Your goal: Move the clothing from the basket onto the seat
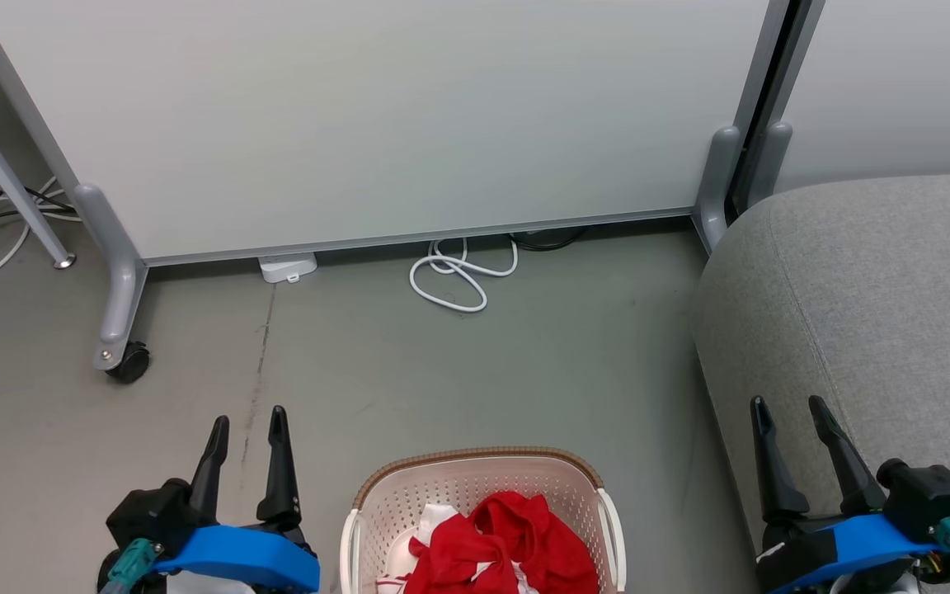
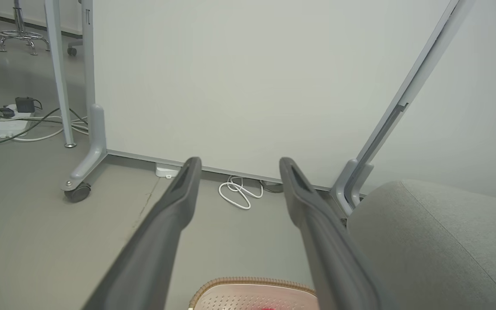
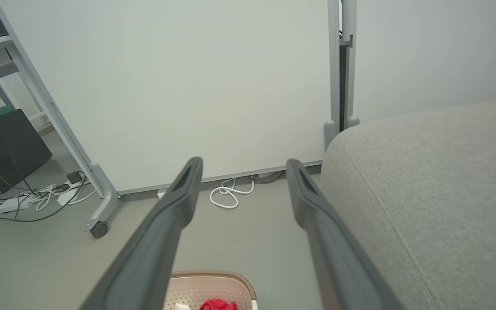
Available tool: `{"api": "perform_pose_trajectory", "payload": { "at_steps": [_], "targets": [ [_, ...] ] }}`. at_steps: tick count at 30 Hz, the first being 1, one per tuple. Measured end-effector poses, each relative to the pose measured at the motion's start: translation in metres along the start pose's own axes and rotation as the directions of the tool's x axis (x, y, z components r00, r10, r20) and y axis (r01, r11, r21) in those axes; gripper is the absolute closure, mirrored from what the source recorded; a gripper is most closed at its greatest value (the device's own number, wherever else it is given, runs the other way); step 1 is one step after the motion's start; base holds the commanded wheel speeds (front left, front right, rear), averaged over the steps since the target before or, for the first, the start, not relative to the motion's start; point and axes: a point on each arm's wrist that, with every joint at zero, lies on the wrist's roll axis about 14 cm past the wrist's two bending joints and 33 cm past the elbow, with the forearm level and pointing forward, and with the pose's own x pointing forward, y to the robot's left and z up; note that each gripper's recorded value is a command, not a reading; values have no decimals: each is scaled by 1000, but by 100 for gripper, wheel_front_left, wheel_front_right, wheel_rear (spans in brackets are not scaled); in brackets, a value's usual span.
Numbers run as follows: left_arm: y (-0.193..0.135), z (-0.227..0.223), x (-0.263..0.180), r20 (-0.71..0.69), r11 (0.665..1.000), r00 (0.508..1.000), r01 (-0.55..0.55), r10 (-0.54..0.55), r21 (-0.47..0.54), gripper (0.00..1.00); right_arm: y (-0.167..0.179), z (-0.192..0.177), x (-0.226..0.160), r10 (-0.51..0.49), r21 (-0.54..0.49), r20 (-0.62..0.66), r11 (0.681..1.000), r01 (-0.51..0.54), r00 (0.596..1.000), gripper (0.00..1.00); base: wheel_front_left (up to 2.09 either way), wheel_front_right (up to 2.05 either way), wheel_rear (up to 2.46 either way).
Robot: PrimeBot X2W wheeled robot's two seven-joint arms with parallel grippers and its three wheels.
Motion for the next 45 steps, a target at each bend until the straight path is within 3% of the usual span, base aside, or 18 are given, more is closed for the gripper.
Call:
{"api": "perform_pose_trajectory", "payload": {
  "at_steps": [22,39,45],
  "targets": [
    [-13,-7,-4,-11,985,998,67,-67,162,0,8,3,-5,42,-137,24,990,-39,999,0,0,0,0],
    [-11,-10,-2,-20,987,998,61,-59,149,0,9,-2,-5,45,-135,10,990,-44,999,0,0,0,0],
    [-15,-43,0,-124,990,990,83,-69,112,0,9,-7,-1,48,-135,-7,990,-48,999,0,0,0,0]
  ]
}}
